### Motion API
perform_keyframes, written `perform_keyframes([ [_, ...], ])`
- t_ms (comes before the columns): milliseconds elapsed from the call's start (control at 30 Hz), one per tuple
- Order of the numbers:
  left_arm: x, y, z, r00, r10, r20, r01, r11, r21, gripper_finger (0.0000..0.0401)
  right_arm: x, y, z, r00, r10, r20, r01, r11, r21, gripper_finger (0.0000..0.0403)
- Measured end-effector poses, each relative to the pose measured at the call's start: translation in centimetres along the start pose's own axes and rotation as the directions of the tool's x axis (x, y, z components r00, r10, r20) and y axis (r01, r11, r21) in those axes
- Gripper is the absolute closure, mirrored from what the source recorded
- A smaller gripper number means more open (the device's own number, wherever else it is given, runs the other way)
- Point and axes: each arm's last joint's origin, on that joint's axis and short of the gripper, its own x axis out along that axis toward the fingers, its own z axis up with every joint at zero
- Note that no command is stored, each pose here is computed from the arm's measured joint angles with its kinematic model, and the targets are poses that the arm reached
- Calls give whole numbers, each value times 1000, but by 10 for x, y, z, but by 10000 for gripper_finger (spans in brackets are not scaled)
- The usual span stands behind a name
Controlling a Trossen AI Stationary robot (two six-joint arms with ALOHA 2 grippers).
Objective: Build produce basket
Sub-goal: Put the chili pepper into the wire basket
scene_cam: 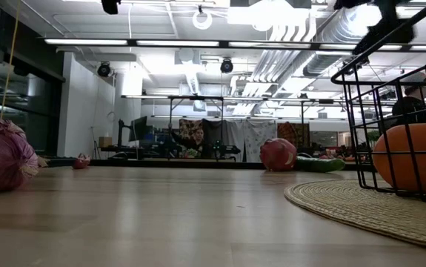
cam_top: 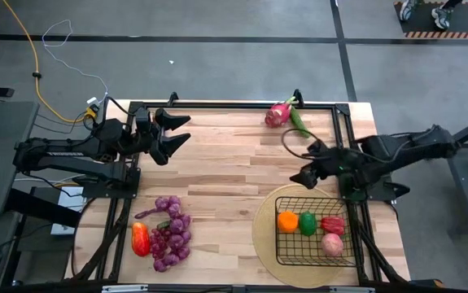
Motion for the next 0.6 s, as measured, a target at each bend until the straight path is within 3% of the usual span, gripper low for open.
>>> perform_keyframes([
  [167,0,0,0,1000,2,1,-2,1000,-1,43,25,0,29,996,71,-48,-80,972,-220,13],
  [367,0,1,0,999,32,3,-32,999,-2,43,62,7,72,970,239,50,-196,885,-422,13],
  [467,0,2,-3,999,50,-18,-50,999,4,43,70,13,91,924,356,137,-254,842,-475,13],
  [600,0,4,-6,996,74,-53,-73,997,15,43,56,16,103,868,442,228,-288,821,-493,13],
])
